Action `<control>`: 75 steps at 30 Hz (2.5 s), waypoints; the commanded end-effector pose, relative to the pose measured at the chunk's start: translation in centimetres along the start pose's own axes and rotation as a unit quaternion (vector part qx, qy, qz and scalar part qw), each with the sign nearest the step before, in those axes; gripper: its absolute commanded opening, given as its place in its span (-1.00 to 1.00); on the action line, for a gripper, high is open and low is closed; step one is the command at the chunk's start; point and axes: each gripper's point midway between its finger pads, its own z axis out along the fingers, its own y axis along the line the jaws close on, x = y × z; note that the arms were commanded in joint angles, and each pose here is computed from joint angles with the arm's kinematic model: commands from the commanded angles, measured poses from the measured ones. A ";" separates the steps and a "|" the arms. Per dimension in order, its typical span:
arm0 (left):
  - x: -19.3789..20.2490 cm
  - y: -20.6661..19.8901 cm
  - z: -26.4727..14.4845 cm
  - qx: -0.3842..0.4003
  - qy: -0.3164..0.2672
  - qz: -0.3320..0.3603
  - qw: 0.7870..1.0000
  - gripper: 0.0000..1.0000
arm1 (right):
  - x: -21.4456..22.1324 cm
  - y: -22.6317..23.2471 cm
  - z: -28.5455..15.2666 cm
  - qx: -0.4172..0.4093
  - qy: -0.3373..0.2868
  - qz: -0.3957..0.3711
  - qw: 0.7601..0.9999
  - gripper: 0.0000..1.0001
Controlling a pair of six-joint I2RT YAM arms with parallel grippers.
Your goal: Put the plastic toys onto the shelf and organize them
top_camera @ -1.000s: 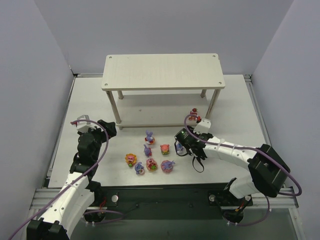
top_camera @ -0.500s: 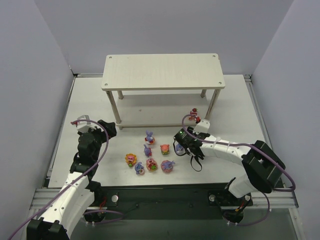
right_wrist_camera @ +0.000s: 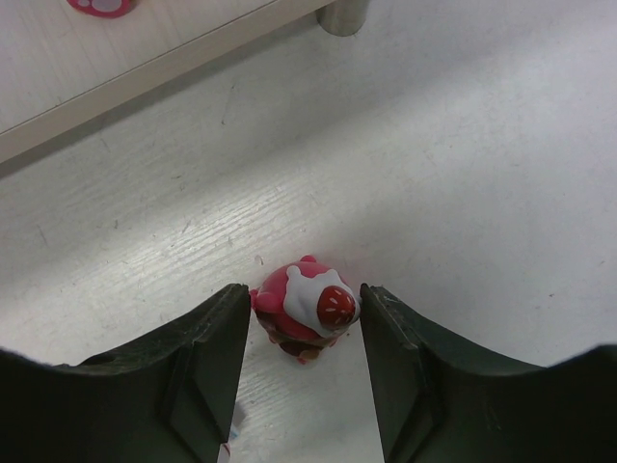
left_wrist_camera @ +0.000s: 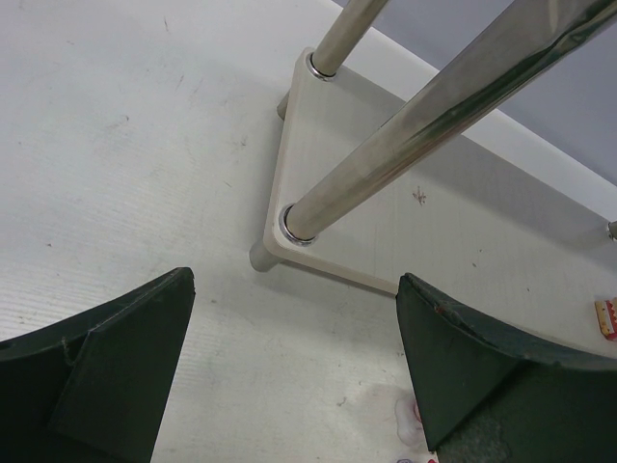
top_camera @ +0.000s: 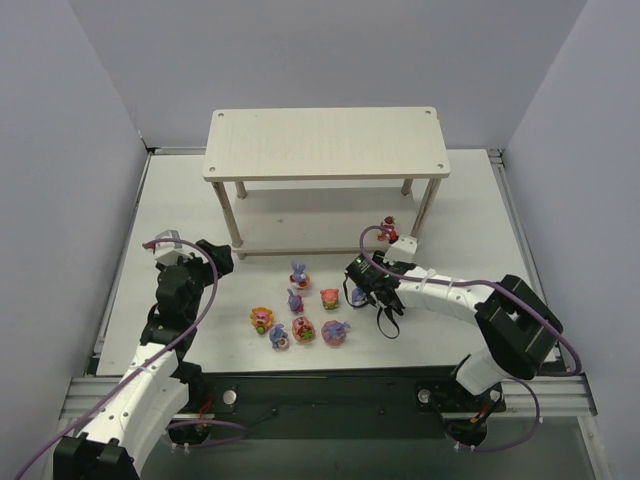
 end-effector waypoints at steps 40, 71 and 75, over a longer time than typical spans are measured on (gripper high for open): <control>-2.0 -0.8 0.1 0.005 -0.025 0.003 1.000 0.92 | -13.0 6.8 -7.5 -0.181 -0.129 -0.072 0.972 -0.88; -1.9 -0.5 0.3 -0.001 -0.024 0.006 1.000 0.92 | -12.6 12.1 -0.9 -0.219 -0.095 -0.124 0.963 -0.79; -1.9 -0.4 0.2 -0.001 -0.025 0.006 1.000 0.92 | -12.8 12.1 -0.6 -0.211 -0.099 -0.121 0.965 -0.79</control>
